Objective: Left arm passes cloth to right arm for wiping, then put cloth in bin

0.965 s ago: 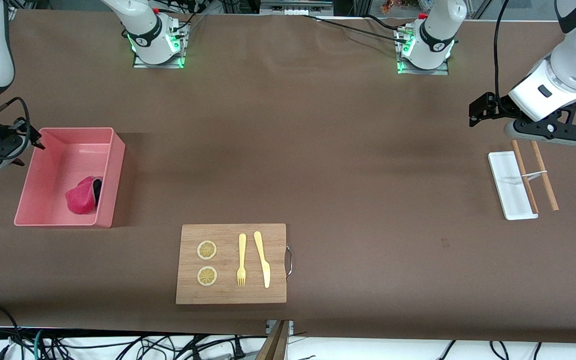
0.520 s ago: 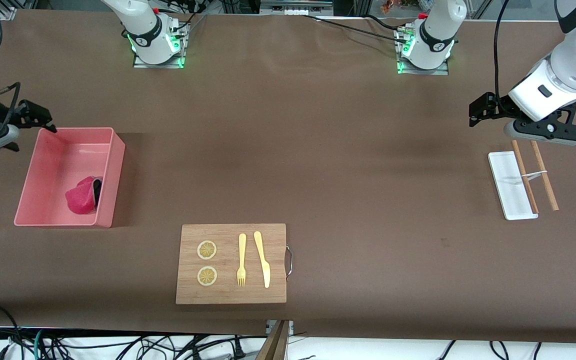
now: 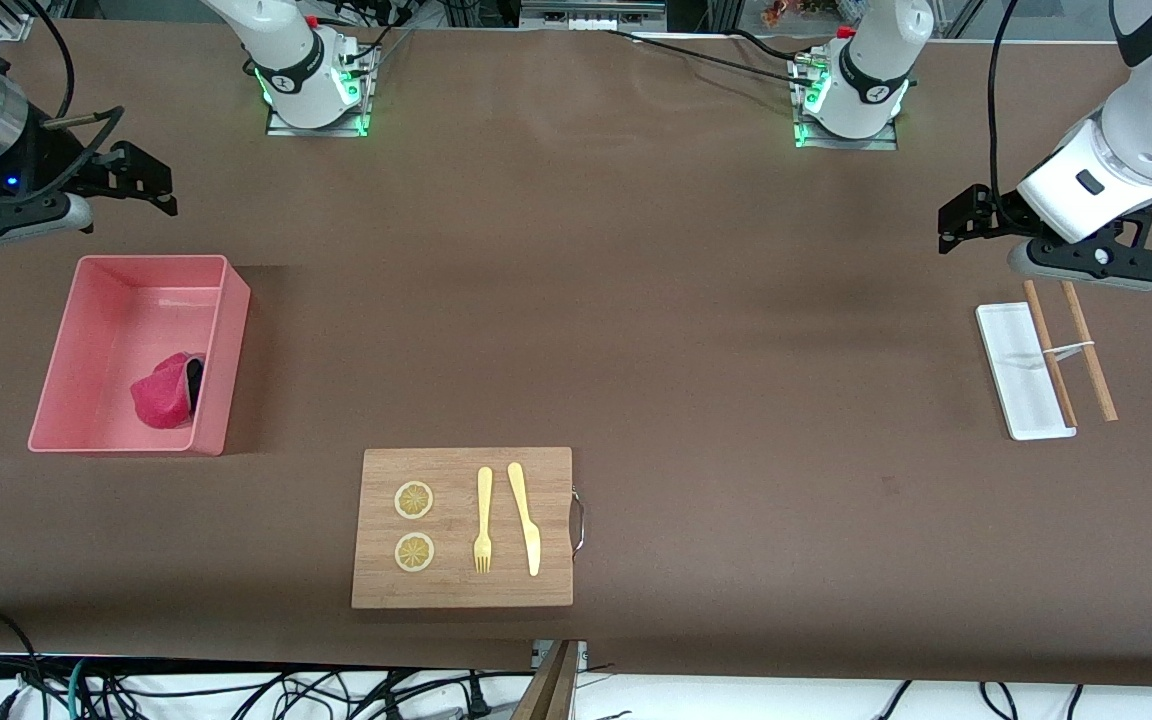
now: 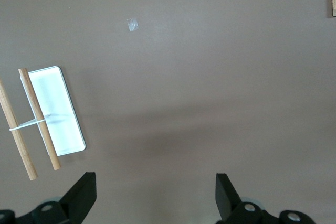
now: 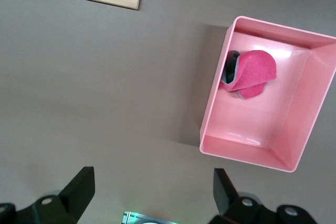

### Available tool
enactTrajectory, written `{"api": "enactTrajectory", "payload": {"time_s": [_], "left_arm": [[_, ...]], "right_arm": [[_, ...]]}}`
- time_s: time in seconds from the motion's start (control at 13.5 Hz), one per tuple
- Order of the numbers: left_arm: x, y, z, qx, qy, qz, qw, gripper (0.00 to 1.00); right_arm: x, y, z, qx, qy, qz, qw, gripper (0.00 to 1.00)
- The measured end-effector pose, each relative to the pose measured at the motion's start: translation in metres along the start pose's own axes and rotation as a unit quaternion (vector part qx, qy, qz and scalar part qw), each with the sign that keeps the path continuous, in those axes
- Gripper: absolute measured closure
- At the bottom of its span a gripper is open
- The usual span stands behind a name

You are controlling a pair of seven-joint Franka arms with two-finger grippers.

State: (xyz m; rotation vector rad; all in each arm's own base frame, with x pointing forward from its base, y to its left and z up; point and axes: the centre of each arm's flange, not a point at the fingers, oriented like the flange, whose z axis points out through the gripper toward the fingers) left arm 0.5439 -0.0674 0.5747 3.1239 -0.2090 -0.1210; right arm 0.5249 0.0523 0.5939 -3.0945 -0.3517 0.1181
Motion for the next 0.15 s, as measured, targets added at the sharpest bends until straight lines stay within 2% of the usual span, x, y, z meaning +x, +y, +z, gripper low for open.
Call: {"api": "enactTrajectory", "payload": {"time_s": [0.15], "left_arm": [[0.0,0.0001,0.0,0.0,0.0,0.0,1.0,0.0]], "right_arm": [[0.0006,-0.0004,0.0009,0.0,-0.001,0.001,1.0,0.0]]}}
